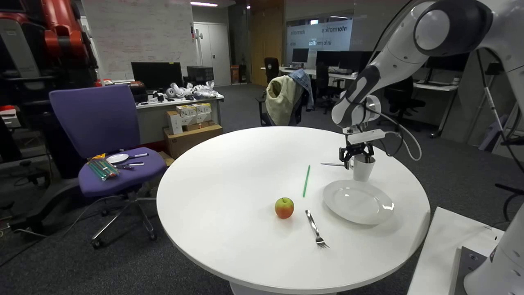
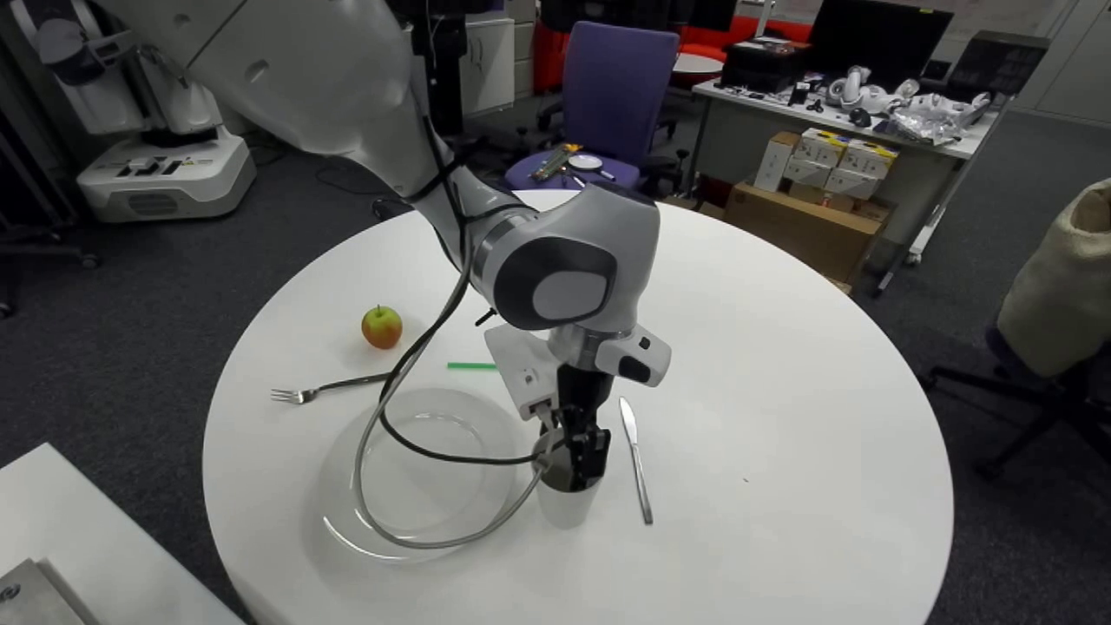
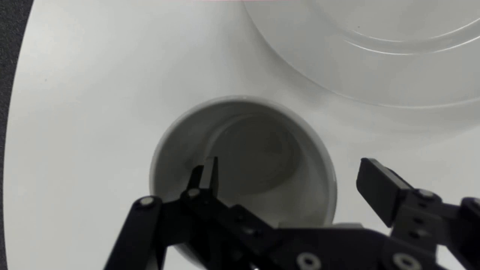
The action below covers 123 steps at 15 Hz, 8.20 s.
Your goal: Move the mug backwards.
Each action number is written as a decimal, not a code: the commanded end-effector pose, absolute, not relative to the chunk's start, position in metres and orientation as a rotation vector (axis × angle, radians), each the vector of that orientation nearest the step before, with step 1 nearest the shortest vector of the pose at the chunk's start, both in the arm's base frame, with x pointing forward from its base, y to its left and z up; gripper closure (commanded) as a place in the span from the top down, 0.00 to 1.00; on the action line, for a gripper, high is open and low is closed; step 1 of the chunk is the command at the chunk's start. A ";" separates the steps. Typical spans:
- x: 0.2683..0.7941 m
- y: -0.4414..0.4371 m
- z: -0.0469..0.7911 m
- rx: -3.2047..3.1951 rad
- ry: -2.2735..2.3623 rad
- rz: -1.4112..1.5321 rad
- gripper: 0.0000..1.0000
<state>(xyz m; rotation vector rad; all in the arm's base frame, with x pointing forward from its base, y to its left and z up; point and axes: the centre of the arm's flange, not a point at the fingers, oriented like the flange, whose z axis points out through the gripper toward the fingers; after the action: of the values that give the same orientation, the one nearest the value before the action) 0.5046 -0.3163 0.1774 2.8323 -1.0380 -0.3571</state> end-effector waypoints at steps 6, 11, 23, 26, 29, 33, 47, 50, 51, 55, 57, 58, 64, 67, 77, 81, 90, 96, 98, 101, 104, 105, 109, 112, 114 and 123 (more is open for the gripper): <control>0.483 -0.298 0.199 2.890 -0.904 -0.340 1.00; 0.479 -0.294 0.202 2.901 -0.766 -0.295 0.74; 0.476 -0.291 0.198 2.871 -0.763 -0.225 0.00; 0.480 -0.288 0.197 2.830 -0.896 -0.207 0.03; 0.488 -0.284 0.198 2.776 -1.133 -0.173 0.03; 0.498 -0.283 0.203 2.691 -1.437 -0.116 0.03; 0.503 -0.329 0.223 2.358 -2.349 0.087 0.03; 0.498 -0.337 0.220 2.266 -2.452 0.009 0.03; 0.497 -0.338 0.218 2.236 -2.475 -0.038 0.03; 0.495 -0.343 0.214 2.137 -2.562 -0.126 0.03; 0.498 -0.346 0.217 2.124 -2.562 -0.141 0.03; 0.499 -0.346 0.219 2.124 -2.552 -0.143 0.03; 0.511 -0.354 0.236 2.107 -2.352 -0.250 0.03; 0.516 -0.360 0.246 2.089 -2.315 -0.267 0.03; 0.547 -0.368 0.244 2.117 -2.281 -0.230 0.03; 0.554 -0.367 0.238 2.126 -2.269 -0.239 0.03; 0.560 -0.365 0.231 2.110 -2.376 -0.262 0.03; 0.558 -0.365 0.227 2.021 -2.481 -0.259 0.03; 0.556 -0.364 0.225 1.957 -2.510 -0.247 0.03; 0.555 -0.364 0.222 1.891 -2.556 -0.246 0.03; 0.554 -0.366 0.220 1.844 -2.592 -0.244 0.03; 0.554 -0.366 0.219 1.834 -2.598 -0.245 0.03; 0.553 -0.370 0.216 1.804 -2.616 -0.247 0.03; 0.551 -0.372 0.213 1.796 -2.618 -0.250 0.03; 0.550 -0.372 0.211 1.796 -2.615 -0.252 0.03; 0.549 -0.372 0.200 1.801 -2.612 -0.264 0.03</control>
<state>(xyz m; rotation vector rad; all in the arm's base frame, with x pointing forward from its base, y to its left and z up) 0.5435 -0.3655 0.1913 1.8100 -2.5707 -0.2873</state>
